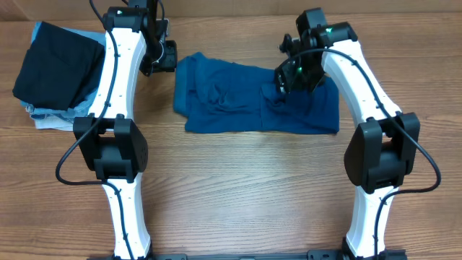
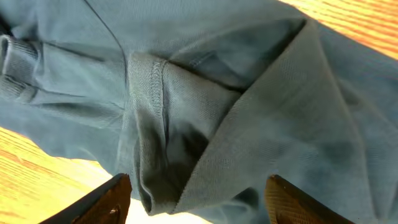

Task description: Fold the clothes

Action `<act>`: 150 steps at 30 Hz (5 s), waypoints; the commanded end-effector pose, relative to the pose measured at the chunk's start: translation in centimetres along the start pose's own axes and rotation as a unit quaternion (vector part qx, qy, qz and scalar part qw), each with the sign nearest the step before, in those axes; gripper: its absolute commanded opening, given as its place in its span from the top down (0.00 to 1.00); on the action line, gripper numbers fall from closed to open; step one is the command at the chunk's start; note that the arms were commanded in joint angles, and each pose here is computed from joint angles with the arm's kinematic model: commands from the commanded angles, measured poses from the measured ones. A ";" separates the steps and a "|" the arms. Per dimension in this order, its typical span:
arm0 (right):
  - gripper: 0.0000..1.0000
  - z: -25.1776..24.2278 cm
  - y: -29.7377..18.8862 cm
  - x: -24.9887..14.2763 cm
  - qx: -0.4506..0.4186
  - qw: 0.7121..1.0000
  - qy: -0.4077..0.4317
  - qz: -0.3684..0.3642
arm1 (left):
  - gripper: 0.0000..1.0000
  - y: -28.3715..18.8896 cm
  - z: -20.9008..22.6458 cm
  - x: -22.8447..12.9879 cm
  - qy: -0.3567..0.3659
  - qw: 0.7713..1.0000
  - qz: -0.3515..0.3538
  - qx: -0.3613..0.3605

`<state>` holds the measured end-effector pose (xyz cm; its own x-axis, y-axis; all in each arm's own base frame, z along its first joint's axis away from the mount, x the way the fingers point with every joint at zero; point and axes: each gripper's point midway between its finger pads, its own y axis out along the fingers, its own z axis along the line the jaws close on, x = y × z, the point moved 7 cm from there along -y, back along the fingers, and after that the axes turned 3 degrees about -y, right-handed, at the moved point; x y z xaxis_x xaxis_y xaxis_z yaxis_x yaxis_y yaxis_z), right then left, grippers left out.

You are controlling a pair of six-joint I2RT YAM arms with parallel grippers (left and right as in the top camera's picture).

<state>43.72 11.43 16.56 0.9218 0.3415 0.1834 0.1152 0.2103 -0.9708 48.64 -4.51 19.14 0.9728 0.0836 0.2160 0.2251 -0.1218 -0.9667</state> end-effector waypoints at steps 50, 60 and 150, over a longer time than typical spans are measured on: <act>0.96 2.2 5.5 2.0 -0.057 0.991 0.116 -0.026 | 0.62 -0.3 -0.2 0.0 0.007 1.000 -0.001 -0.007; 0.94 5.2 4.3 3.7 0.085 0.994 0.030 -0.059 | 0.61 -0.3 0.0 0.0 0.007 1.000 -0.002 0.006; 0.62 3.5 0.2 5.6 0.115 0.977 -0.030 -0.177 | 0.14 -0.1 -3.1 0.7 0.034 0.999 -0.030 -0.021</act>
<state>46.32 16.31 11.03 0.8858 0.2880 0.3640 0.2067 0.4573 -0.8649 49.26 -7.31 19.41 0.9626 0.0293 0.2694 0.2708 -0.1479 -0.9512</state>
